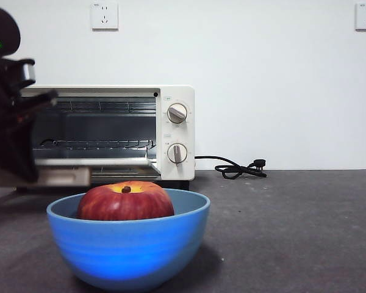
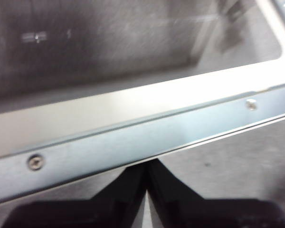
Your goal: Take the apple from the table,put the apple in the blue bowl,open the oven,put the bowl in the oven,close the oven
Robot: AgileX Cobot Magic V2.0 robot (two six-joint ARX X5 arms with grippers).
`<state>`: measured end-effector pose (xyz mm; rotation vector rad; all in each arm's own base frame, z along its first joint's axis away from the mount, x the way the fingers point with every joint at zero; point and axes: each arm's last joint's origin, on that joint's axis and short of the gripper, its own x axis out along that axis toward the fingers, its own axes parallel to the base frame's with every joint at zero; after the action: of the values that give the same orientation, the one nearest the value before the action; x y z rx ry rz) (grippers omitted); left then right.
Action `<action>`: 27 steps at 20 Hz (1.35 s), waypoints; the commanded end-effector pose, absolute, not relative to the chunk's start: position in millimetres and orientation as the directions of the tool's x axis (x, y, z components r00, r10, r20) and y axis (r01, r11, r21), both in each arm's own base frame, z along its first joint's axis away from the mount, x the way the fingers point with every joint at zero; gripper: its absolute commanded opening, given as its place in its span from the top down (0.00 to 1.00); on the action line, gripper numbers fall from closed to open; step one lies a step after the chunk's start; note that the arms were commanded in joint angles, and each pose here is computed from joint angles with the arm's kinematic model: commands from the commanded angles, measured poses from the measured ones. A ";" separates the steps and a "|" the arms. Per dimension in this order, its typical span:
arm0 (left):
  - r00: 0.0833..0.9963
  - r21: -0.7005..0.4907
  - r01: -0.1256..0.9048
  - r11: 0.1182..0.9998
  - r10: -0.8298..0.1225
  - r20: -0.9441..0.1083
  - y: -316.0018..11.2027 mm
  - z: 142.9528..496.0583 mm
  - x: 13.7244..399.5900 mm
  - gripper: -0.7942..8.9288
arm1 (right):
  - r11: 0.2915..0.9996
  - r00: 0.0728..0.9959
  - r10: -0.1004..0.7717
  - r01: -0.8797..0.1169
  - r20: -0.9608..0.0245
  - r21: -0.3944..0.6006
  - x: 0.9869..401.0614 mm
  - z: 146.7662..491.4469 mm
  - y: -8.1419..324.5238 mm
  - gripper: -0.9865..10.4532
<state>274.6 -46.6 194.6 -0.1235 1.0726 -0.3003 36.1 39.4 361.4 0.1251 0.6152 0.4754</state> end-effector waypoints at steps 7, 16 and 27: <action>0.441 -0.257 0.179 0.950 -0.311 -0.842 -43.8 179.0 269.2 0.92 | 0.893 0.722 0.449 -0.383 -0.526 0.237 37.2 359.3 40.4 0.92; 0.324 -0.385 0.299 0.873 -0.473 -0.819 -52.3 213.0 228.2 0.92 | 0.907 0.627 0.397 -0.379 -0.671 0.182 61.5 348.2 84.4 0.92; 0.331 -0.352 0.444 0.824 -0.516 -0.790 -55.1 272.1 129.5 0.92 | 0.845 0.324 0.398 -0.493 -0.858 0.206 147.5 279.3 196.2 0.91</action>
<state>130.0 -54.6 272.1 -0.0863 1.0673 -0.6211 147.1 196.2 282.4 -0.0823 1.0904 0.5696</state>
